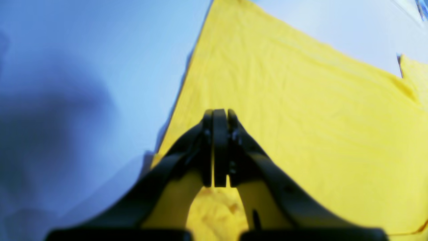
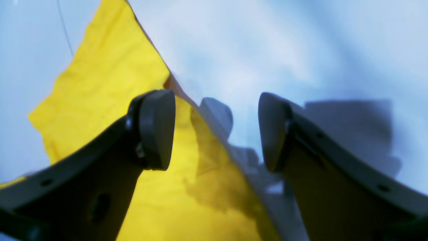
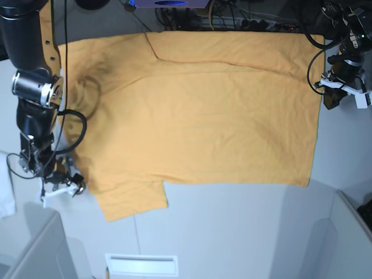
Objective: Fold the T-shirt properly
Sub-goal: 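Release the shoulders and move both grippers to the shirt's hem corners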
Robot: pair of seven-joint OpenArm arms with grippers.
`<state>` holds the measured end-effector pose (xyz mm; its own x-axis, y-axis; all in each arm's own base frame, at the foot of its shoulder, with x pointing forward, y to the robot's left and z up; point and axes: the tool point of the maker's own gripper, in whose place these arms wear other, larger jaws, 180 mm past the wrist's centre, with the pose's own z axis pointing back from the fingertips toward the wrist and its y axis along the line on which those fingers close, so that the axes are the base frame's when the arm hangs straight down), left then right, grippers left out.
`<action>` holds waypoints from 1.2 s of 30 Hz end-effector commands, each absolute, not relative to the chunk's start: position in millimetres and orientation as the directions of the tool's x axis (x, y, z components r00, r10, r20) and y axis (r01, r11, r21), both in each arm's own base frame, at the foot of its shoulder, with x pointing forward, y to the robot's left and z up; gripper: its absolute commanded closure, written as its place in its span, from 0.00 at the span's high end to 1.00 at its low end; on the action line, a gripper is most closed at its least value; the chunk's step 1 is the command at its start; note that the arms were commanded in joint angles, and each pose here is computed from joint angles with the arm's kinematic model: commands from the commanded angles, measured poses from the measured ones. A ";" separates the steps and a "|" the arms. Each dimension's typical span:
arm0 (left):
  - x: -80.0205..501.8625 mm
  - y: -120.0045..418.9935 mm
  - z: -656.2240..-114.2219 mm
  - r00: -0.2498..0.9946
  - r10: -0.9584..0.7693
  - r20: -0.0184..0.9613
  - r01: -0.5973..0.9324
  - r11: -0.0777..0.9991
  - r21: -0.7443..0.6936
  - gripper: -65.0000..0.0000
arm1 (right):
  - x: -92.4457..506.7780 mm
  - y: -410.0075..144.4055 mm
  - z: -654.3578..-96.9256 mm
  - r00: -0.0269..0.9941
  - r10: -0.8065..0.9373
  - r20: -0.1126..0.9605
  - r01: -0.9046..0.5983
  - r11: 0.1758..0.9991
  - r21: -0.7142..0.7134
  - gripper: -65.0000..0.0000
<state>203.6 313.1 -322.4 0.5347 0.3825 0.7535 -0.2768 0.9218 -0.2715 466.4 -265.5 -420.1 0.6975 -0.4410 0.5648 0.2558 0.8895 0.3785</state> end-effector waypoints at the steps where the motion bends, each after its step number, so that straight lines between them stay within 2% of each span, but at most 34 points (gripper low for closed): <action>1: 204.6 316.8 -314.7 0.516 0.372 0.772 -0.267 0.926 -0.267 0.00 | 481.5 -262.0 -405.8 0.674 -0.436 0.596 0.228 0.891 0.393 0.58; 6: 206.1 316.4 -313.6 0.512 0.372 0.774 -0.266 0.926 -0.269 0.00 | 477.9 -254.3 -417.3 0.699 -0.394 0.596 0.205 0.910 0.361 0.58; 11: 205.3 318.2 -314.3 0.515 0.371 0.773 -0.268 0.926 -0.266 0.00 | 469.4 -228.3 -420.3 0.772 -0.296 0.563 0.073 0.921 0.384 0.57; 19: 211.9 319.0 -309.8 0.500 0.367 0.785 -0.263 0.927 -0.266 0.00 | 466.4 -227.8 -424.3 0.777 -0.289 0.560 0.071 0.923 0.378 0.56; 22: 215.6 319.1 -307.3 0.491 0.366 0.791 -0.260 0.928 -0.268 0.00 | 467.6 -227.5 -423.8 0.772 -0.289 0.566 0.070 0.924 0.376 0.43; 27: 219.7 320.1 -306.9 0.483 0.371 0.793 -0.262 0.926 -0.273 0.00 | 468.5 -236.8 -427.7 0.770 -0.251 0.587 0.080 0.950 0.300 0.15; 29: 224.6 326.5 -311.3 0.479 0.388 0.787 -0.276 0.918 -0.284 0.00 | 469.7 -230.8 -429.3 0.772 -0.231 0.592 0.066 0.956 0.287 0.00; 36: 251.8 370.4 -324.3 0.472 0.435 0.767 -0.333 0.893 -0.302 0.00 | 470.0 -229.1 -429.9 0.773 -0.230 0.591 0.067 0.956 0.285 0.00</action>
